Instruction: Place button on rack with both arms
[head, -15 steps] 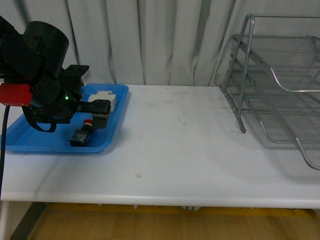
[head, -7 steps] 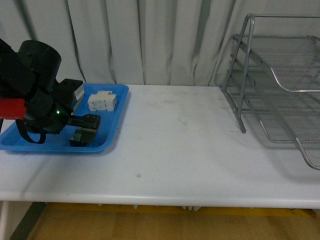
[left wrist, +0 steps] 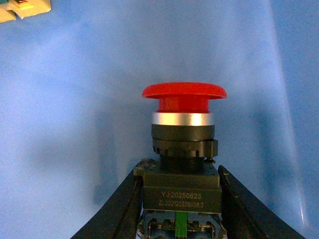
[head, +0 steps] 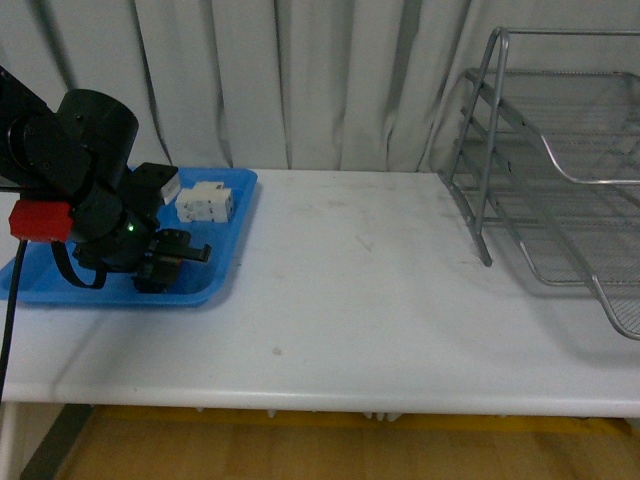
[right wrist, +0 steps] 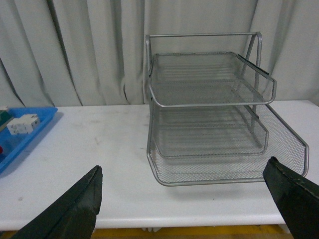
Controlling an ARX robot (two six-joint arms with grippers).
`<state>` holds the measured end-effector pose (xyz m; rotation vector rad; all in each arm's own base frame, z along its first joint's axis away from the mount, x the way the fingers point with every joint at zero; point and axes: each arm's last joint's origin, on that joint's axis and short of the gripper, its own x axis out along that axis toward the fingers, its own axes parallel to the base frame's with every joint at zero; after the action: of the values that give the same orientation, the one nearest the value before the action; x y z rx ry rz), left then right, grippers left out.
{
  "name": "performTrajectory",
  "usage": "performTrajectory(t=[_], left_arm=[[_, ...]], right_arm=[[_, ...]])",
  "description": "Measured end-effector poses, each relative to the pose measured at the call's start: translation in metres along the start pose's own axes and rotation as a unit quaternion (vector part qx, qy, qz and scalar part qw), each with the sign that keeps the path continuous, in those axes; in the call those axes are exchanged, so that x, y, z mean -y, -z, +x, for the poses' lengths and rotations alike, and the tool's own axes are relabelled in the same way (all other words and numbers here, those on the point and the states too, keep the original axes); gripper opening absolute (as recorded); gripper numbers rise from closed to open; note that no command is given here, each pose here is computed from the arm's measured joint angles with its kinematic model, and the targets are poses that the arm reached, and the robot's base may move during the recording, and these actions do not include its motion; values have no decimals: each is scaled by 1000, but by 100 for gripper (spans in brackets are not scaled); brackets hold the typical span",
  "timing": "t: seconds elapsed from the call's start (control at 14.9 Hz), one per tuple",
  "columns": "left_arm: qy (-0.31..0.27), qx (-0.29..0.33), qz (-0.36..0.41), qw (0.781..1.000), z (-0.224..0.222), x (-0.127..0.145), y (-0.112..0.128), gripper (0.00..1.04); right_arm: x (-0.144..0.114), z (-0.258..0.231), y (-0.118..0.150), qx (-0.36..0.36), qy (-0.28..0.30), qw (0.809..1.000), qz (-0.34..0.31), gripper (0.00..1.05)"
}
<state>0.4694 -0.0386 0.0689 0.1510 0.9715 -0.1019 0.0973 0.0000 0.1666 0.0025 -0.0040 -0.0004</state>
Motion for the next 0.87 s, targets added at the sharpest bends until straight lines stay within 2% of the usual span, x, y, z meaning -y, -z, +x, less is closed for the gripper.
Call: performTrajectory(t=[0.07, 0.27, 0.47, 0.6, 0.67, 0.74, 0.87], left_arm=[[0, 0, 1, 1000, 0, 1, -1, 37], [6, 12, -3, 1000, -6, 3, -2, 36], [22, 79, -7, 997, -58, -4, -15, 36], [23, 99, -7, 995, -72, -5, -18, 36], [20, 137, -7, 990, -98, -8, -21, 36], [26, 172, -6, 985, -125, -10, -18, 36], [20, 204, 3, 979, -172, -9, 11, 36]], right_arm=[[0, 0, 0, 0, 0, 1000, 0, 98], [0, 0, 0, 0, 0, 1000, 0, 98], [0, 0, 0, 0, 0, 1000, 0, 98], [0, 0, 0, 0, 0, 1000, 0, 98], [0, 0, 0, 0, 0, 1000, 0, 98], [0, 0, 0, 0, 0, 1000, 0, 98], [0, 0, 0, 0, 0, 1000, 0, 98]])
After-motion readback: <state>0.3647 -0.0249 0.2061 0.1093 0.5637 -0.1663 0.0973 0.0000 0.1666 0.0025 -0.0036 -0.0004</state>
